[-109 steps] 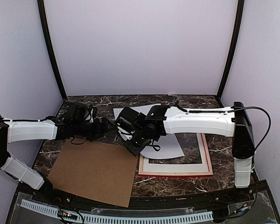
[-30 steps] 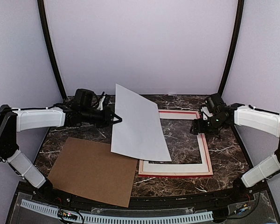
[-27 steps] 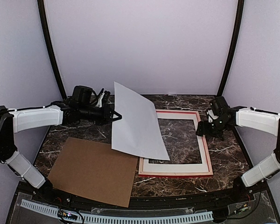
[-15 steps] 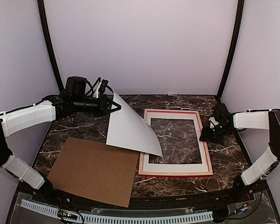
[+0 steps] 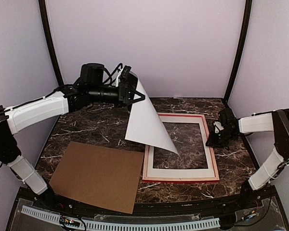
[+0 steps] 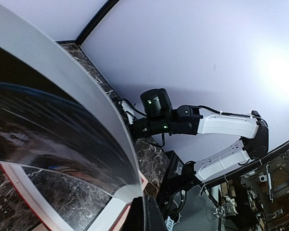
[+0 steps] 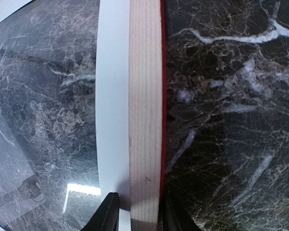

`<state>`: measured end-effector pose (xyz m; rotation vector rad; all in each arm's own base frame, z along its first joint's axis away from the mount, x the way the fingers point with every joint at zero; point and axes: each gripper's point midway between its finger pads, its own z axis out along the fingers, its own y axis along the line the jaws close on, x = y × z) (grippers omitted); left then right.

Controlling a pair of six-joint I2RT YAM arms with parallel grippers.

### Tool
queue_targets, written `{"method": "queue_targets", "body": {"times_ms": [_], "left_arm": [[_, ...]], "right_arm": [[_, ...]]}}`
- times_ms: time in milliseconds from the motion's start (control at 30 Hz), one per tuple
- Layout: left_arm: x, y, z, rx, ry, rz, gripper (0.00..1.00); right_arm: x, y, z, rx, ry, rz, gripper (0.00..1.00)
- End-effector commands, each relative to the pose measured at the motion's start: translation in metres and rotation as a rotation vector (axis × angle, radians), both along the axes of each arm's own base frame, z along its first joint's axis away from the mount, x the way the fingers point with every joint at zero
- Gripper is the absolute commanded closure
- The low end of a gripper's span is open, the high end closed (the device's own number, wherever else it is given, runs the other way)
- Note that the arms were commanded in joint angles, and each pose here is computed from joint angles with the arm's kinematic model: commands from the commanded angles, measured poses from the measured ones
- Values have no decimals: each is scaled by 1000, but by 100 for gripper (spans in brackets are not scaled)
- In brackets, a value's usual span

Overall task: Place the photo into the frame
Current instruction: Place the photo on the mat board.

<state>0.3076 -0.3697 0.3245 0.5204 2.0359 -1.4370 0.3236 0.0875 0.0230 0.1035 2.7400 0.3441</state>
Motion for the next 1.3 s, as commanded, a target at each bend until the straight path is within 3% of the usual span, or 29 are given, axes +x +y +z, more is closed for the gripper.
{"method": "queue_targets", "body": {"times_ms": [0,200,533,867,1100,1267], "left_arm": [[-10,-31,22,-40,-46,-93,100],[-12,-53,31,-87,-50,-136,100],[-14,-68,32,-102,-53,-161,100],[-13,-86,36,-100,-59,-190,100],[-16,-121,37,-84,-70,-269,100],[-36,-144,41,-59,-135,-361,100]], "right_arm": [[0,8,-5,51,2,21,69],[0,24,3,143,-16,59,75],[-3,50,10,231,-22,139,75],[15,-18,48,29,-116,-73,43],[18,-55,66,14,-172,-185,40],[20,-60,70,22,-184,-201,40]]}}
